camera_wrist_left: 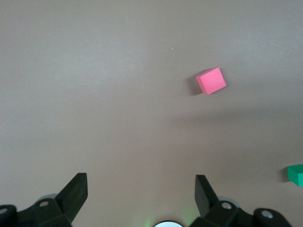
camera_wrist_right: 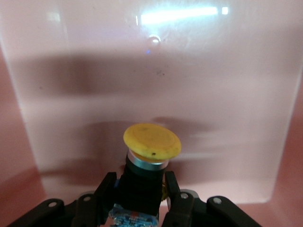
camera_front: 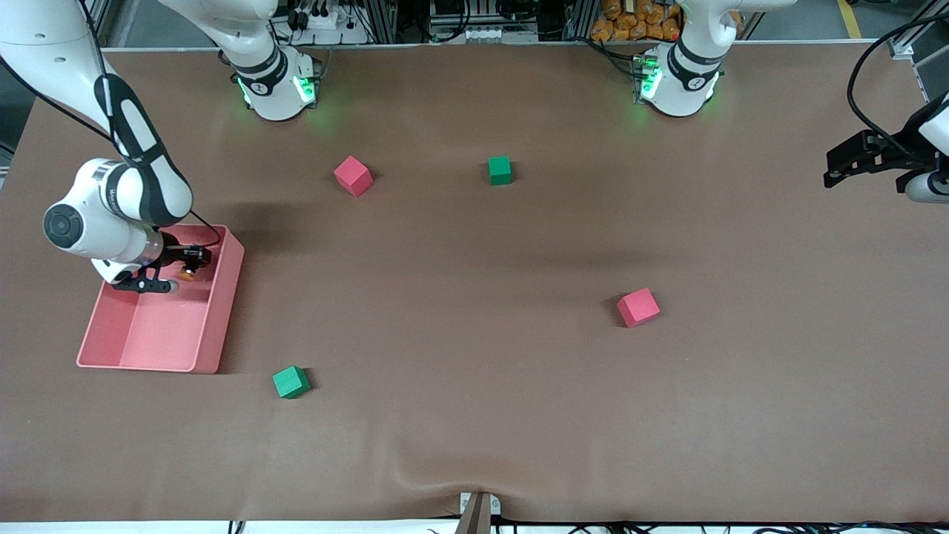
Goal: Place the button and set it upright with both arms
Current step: 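Close the right gripper on the yellow button's black body, then lift the button out of the tray with the right gripper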
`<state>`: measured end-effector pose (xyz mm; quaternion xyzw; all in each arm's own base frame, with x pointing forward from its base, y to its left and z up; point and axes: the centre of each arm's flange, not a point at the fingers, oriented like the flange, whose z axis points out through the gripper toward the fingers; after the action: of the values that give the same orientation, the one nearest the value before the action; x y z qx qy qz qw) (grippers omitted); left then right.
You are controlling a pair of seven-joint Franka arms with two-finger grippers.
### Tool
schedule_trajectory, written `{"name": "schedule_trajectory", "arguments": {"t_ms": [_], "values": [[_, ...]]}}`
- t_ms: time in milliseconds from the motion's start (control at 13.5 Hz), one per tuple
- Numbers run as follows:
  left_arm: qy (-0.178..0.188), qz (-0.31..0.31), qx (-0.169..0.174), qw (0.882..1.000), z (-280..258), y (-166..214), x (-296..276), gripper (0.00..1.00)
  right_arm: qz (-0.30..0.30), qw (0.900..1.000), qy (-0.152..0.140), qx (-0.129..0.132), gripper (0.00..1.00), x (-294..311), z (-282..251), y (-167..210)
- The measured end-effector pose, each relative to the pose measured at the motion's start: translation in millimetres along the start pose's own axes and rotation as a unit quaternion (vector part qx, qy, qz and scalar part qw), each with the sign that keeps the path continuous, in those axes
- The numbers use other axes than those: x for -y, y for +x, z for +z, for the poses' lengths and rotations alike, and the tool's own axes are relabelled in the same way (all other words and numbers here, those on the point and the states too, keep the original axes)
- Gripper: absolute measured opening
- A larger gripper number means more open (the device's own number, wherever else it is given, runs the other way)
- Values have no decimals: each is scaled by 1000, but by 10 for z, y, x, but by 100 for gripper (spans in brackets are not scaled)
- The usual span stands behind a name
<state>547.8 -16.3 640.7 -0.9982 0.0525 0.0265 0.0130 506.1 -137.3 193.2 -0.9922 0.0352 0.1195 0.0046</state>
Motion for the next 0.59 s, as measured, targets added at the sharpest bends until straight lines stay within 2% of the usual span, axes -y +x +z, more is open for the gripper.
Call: {"name": "schedule_trajectory", "arguments": {"t_ms": [370,593], "values": [[0,0,0,1000,0,0,0,100,-17,999,1,31,48,118,-919,185],[0,0,0,1000,0,0,-1,100,-53,998,1,43,48,228,-1424,257]]}}
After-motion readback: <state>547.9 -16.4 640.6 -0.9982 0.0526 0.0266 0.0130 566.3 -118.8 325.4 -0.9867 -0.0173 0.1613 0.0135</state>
